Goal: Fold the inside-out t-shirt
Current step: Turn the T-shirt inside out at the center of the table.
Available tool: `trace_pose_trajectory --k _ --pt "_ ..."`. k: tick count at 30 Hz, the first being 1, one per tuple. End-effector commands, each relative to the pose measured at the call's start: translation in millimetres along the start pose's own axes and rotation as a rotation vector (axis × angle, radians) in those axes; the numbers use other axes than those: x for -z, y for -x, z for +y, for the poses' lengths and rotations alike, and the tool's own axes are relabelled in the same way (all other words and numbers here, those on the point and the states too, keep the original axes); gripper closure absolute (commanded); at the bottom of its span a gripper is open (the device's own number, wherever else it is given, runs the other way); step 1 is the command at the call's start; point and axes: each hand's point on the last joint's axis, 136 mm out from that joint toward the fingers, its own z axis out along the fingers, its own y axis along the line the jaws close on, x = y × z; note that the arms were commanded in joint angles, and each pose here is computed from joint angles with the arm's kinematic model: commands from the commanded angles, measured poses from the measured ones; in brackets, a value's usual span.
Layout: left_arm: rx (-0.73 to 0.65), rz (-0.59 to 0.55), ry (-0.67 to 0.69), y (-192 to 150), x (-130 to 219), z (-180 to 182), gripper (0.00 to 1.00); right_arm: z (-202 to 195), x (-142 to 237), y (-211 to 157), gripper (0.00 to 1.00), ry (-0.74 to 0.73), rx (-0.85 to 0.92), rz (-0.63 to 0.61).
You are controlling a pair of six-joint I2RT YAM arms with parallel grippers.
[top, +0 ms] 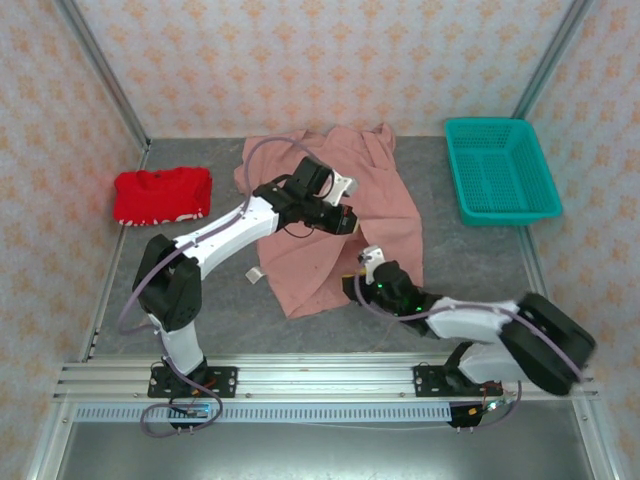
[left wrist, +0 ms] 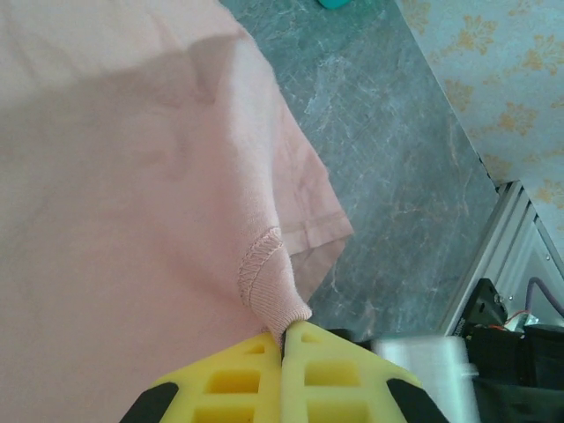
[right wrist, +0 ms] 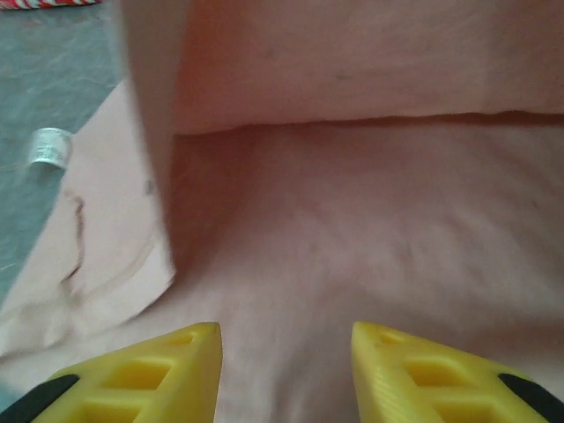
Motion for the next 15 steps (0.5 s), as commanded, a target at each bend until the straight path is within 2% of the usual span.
trace_pose_trajectory --k 1,6,11,15 --pt "-0.007 -0.017 0.019 9 35 -15 1.00 -4 -26 39 0.62 -0.079 0.069 -0.195" --pt "-0.049 -0.050 0.021 20 64 -28 1.00 -20 -50 46 0.71 -0.189 0.132 -0.257" --pt "-0.064 -0.087 -0.013 26 85 -43 1.00 -23 -70 47 0.72 -0.247 0.231 -0.186" --pt "-0.077 -0.117 -0.026 26 100 -53 1.00 -40 -79 62 0.72 -0.278 0.157 -0.203"
